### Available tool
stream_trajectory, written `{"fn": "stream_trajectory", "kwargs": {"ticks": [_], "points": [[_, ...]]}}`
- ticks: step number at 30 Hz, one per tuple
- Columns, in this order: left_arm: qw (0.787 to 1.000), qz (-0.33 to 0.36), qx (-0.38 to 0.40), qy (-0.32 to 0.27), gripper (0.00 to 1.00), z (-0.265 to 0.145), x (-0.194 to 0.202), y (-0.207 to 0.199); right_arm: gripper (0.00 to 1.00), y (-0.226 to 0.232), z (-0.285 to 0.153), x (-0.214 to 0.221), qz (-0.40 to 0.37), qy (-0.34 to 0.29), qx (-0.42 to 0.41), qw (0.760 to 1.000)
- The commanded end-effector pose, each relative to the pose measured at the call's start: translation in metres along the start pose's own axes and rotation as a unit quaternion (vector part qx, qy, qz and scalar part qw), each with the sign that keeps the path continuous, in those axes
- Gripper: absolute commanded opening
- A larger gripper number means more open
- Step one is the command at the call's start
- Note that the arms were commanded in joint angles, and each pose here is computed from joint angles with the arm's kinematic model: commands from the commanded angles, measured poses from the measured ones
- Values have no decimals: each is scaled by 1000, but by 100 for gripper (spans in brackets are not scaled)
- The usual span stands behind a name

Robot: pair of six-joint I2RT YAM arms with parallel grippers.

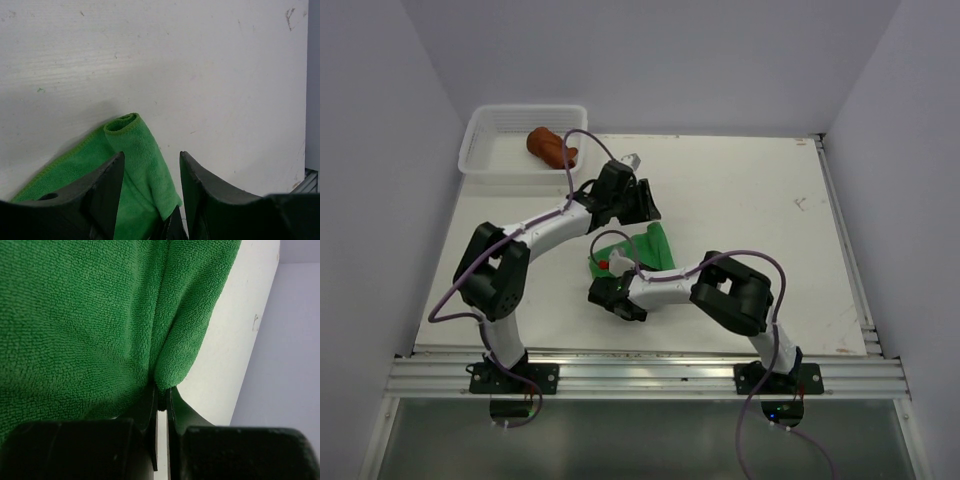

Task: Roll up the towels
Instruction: Roll the towel

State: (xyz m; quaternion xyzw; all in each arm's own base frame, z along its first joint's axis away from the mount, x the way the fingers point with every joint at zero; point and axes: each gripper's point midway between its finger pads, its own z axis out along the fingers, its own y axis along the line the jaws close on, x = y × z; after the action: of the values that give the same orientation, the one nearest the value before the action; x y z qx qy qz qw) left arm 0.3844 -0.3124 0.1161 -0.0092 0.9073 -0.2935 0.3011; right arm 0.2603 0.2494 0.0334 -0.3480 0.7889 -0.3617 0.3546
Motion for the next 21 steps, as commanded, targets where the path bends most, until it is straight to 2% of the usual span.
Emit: {"fn": "stream_trajectory", "kwargs": {"ticks": [1,8,13,21], "points": [[998,19,57,-26,52,-17,-16,-23,0,21,-2,-4,0,5,-35,999],[996,37,75,17,50,-6,2,-33,0,30,0,-5,-17,11,-43,999],[996,52,36,58,50,9,23,-19,0,32,2,-3,-27,15,-45,999],[993,80,-3,81,51,22,31,-10,0,37,3,-1,-25,18,-52,998]]}}
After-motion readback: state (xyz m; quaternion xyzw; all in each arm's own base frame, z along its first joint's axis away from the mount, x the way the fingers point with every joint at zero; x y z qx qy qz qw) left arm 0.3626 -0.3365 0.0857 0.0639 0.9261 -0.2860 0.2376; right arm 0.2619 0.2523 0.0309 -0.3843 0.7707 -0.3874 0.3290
